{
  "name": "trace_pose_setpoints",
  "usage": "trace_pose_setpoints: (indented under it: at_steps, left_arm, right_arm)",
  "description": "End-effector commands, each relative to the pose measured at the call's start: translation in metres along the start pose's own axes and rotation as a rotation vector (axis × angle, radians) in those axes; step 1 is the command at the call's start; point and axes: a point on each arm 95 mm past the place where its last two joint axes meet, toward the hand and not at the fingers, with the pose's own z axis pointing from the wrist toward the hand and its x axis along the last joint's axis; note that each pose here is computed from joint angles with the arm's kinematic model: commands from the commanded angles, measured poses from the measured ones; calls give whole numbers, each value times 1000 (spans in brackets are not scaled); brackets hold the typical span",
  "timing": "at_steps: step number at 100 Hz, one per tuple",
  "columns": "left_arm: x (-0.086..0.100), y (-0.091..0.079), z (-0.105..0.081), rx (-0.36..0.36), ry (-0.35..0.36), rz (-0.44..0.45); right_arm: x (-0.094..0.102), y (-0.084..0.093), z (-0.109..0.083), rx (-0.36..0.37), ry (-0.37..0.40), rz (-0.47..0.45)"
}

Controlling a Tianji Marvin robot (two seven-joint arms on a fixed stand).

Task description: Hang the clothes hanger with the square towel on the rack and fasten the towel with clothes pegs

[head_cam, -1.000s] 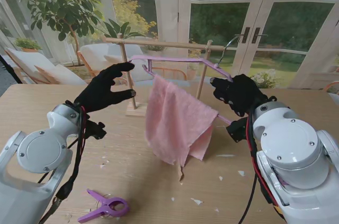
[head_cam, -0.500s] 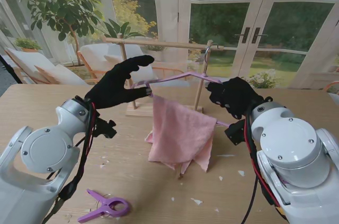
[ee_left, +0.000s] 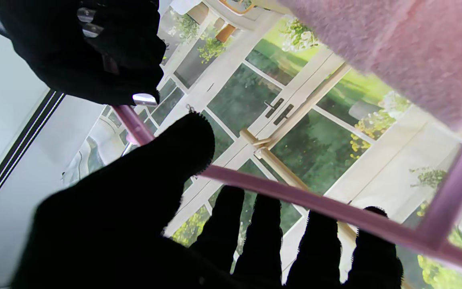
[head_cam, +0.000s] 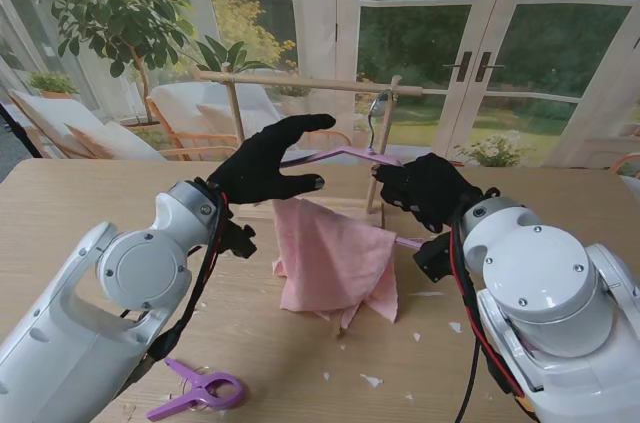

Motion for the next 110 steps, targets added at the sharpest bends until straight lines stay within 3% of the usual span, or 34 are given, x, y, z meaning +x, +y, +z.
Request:
trace_pose_setpoints:
  at_steps: [1,35,60,72,83,110]
  left_arm:
    - [0,5,4,-30,6,-21]
    - [8,22,9,-7,8,-147]
    - [5,22,15,109,-30,-77]
    - [2,24,16,150,-61,-109]
    - [1,25,15,149,-83,-160]
    - [-1,23,13,143,-107,-183]
  right_arm:
    - [6,-5,-5,28,25,7]
    - [7,-11,-3,28,21,-2]
    - [8,-15,-2,32,28,-17]
    - [9,-15,-2,27,37,-31]
    - [9,-14,-3,17,50,-53]
    - [10,-13,-5,2,113,-143]
